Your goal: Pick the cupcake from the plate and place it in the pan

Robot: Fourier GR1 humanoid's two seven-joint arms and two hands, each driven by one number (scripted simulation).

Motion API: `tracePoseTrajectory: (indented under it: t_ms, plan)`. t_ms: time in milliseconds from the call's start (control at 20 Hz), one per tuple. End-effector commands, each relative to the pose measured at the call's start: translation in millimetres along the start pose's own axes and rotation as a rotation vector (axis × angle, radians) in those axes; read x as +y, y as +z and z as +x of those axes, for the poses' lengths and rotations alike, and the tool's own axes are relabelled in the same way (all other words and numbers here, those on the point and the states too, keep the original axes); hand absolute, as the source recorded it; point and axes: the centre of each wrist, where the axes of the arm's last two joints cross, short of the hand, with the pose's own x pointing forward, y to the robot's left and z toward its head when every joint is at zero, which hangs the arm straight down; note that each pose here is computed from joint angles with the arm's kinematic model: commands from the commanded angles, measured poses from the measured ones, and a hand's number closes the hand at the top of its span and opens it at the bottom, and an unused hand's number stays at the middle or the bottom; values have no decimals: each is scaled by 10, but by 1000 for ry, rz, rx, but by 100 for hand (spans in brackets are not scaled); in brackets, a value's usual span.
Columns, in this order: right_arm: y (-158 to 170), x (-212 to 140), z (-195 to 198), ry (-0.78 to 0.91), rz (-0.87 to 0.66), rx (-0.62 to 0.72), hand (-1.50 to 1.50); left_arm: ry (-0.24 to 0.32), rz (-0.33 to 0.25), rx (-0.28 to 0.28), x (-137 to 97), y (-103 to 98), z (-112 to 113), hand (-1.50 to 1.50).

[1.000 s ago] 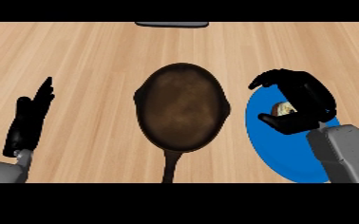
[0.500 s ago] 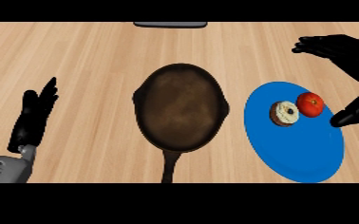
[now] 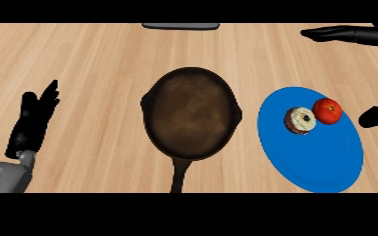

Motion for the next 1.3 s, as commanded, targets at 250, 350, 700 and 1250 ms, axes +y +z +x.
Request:
tracePoseTrajectory:
  t_ms: [250, 350, 700, 1250]
  plan:
    - [-248, 441, 193, 318, 358, 13, -150, -7, 31, 8, -10, -21, -113, 0]
    - [-154, 474, 61, 362, 395, 56, -150, 2, 16, 12, 131, -64, 6, 0]
    - [-64, 795, -437, 436, 425, 76, -150, 7, 30, 23, -49, 75, -103, 0]
    - [-196, 1039, -781, 524, 445, 130, -150, 7, 11, 19, -107, -31, -212, 0]
